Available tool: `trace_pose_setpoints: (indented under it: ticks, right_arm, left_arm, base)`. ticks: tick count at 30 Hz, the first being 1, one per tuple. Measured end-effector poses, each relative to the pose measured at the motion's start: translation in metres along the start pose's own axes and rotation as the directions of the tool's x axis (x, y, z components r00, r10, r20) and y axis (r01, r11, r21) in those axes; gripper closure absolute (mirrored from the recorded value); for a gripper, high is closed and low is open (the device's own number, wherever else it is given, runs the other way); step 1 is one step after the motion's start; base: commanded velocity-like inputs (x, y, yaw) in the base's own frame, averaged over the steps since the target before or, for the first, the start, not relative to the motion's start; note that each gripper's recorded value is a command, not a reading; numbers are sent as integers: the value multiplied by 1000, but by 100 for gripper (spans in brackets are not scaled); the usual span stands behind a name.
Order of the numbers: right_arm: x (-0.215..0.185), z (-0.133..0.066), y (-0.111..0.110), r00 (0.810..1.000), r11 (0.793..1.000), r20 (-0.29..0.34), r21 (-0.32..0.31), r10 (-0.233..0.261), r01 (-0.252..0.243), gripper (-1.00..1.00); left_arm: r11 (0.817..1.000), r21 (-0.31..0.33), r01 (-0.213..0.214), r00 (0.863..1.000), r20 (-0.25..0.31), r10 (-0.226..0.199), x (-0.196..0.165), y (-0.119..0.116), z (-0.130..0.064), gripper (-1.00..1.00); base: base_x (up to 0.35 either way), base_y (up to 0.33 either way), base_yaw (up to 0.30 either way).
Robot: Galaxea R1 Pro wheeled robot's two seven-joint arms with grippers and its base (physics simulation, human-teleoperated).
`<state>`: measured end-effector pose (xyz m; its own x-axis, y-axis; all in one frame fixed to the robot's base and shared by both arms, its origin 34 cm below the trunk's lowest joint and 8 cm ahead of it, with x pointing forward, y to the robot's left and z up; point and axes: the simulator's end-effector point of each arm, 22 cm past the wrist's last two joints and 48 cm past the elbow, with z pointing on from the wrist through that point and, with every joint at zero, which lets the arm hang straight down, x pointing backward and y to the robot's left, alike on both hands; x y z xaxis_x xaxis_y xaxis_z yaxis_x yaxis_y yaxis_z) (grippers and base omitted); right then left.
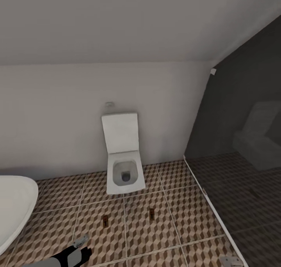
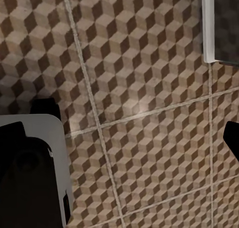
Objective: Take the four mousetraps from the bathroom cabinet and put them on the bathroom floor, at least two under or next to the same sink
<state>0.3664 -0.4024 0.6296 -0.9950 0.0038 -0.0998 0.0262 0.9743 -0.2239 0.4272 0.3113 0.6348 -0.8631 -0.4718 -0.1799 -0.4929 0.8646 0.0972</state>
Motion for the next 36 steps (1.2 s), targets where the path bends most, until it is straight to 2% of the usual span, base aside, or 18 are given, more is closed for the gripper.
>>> trace_pose_setpoints:
  ticks: [36]
  right_arm:
    - [-22, -13, -4, 998, 1000, 55, 3, 12, -13, -100]
  left_arm:
    - [1000, 27, 9, 999, 50, -11, -21, -8, -16, -100]
  base:
    - [0, 0, -4]
